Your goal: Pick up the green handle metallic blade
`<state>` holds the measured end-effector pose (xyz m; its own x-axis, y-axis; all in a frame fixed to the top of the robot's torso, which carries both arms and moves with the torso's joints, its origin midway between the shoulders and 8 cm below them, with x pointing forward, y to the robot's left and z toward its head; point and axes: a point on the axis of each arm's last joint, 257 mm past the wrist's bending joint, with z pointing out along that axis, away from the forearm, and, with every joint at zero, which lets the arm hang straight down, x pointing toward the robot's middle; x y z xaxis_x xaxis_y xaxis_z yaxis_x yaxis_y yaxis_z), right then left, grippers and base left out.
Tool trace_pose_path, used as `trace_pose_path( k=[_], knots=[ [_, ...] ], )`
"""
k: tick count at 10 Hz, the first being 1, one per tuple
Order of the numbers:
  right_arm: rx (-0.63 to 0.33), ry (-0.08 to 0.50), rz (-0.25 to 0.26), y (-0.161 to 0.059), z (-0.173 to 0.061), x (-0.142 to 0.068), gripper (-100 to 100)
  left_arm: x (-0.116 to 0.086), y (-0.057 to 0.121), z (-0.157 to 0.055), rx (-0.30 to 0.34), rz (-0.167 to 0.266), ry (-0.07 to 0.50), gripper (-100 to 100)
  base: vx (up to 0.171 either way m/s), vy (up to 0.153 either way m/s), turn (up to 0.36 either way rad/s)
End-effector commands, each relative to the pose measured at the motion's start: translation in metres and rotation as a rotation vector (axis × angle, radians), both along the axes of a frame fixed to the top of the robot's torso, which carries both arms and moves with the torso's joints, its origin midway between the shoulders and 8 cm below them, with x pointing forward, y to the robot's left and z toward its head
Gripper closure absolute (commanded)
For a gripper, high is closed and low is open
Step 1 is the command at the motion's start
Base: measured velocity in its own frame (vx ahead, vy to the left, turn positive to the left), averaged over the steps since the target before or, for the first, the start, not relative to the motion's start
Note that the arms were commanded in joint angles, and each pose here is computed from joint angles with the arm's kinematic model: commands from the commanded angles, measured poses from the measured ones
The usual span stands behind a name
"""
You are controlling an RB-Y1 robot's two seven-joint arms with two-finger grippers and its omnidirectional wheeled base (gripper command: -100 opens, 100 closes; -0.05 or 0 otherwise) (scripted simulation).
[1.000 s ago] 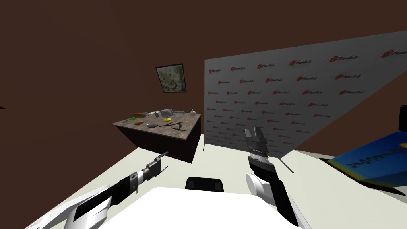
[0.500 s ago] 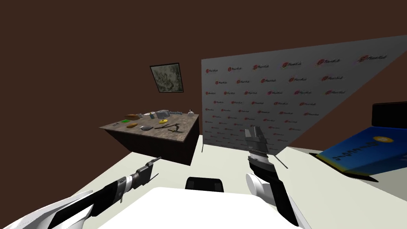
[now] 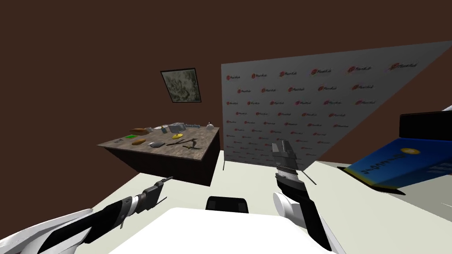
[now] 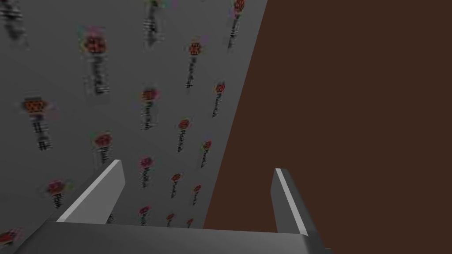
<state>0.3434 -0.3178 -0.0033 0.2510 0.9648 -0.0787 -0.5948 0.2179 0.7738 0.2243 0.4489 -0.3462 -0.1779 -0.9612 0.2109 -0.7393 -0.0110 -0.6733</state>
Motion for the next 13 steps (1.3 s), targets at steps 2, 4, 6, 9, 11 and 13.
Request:
trace_pose_path(
  k=[2,4,6,9,11,13],
  knots=[
    [0.0,0.0,0.0,0.0,0.0,0.0,0,-0.014,0.025,0.001,0.051,0.006,0.064,-100,0.083,-0.002,-0.109],
    [0.0,0.0,0.0,0.0,0.0,0.0,0,-0.026,0.047,0.002,0.094,0.014,0.119,-100,0.11,0.002,-0.105],
    [0.0,0.0,0.0,0.0,0.0,0.0,0,-0.036,0.068,0.005,0.136,0.02,0.168,-100,0.13,0.02,-0.101],
    [0.0,0.0,0.0,0.0,0.0,0.0,0,-0.054,0.1,0.01,0.203,0.029,0.251,-100,0.13,0.025,-0.104],
    [0.0,0.0,0.0,0.0,0.0,0.0,0,-0.06,0.114,0.015,0.24,0.022,0.289,-100,0.217,0.044,-0.134],
    [0.0,0.0,0.0,0.0,0.0,0.0,0,-0.072,0.132,0.021,0.286,0.016,0.35,-100,0.203,0.027,-0.143]
  ],
)
